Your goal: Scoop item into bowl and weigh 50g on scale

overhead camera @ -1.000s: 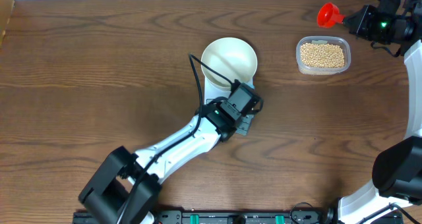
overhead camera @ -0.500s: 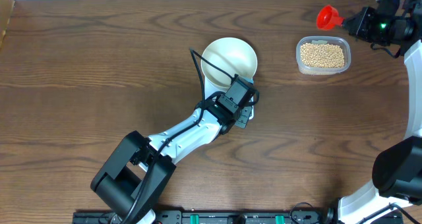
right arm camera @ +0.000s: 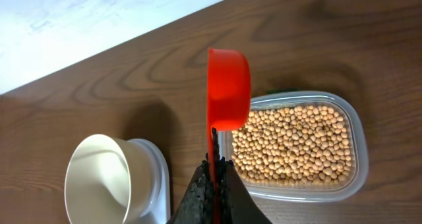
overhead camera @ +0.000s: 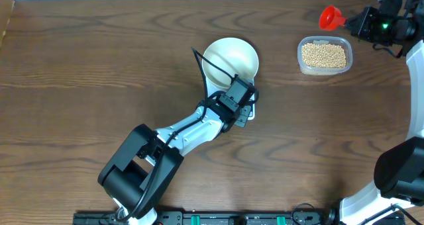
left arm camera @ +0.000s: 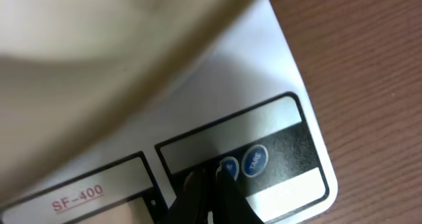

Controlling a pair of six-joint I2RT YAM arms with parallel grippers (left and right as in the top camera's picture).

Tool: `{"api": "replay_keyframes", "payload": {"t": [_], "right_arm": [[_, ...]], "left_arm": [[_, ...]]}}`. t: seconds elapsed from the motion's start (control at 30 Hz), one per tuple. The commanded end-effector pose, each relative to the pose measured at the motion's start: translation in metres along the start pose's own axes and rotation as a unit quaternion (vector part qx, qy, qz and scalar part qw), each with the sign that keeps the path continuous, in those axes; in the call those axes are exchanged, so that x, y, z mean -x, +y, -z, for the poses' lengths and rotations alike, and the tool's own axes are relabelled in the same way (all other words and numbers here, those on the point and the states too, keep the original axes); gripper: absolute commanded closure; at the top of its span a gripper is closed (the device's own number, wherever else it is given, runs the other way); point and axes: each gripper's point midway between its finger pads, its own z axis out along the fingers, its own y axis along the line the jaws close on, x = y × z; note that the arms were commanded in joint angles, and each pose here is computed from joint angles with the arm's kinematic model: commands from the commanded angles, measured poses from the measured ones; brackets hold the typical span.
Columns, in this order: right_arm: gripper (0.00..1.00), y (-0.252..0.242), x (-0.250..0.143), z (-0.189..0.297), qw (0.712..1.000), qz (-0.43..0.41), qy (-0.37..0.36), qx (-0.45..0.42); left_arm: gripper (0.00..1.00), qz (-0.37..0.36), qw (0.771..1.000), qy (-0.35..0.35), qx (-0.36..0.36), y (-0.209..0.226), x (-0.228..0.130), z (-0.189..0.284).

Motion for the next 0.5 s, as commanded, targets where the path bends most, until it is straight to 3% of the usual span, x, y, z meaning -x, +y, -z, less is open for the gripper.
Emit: {"api": "replay_keyframes", "payload": {"t": [0.0,0.47], "right_arm": [[0.99,0.004,0.008,0.010,1.000,0.016,-0.015,0.001],[0.99,0.004,0.008,0.010,1.000,0.016,-0.014,0.001]], "left_arm": [[0.93,-0.023,1.000,0.001,0.011,0.006,-0.001,-0.004],[0.93,-0.039,0.998,0.000,0.045,0.018,-0.001,-0.004]]}}
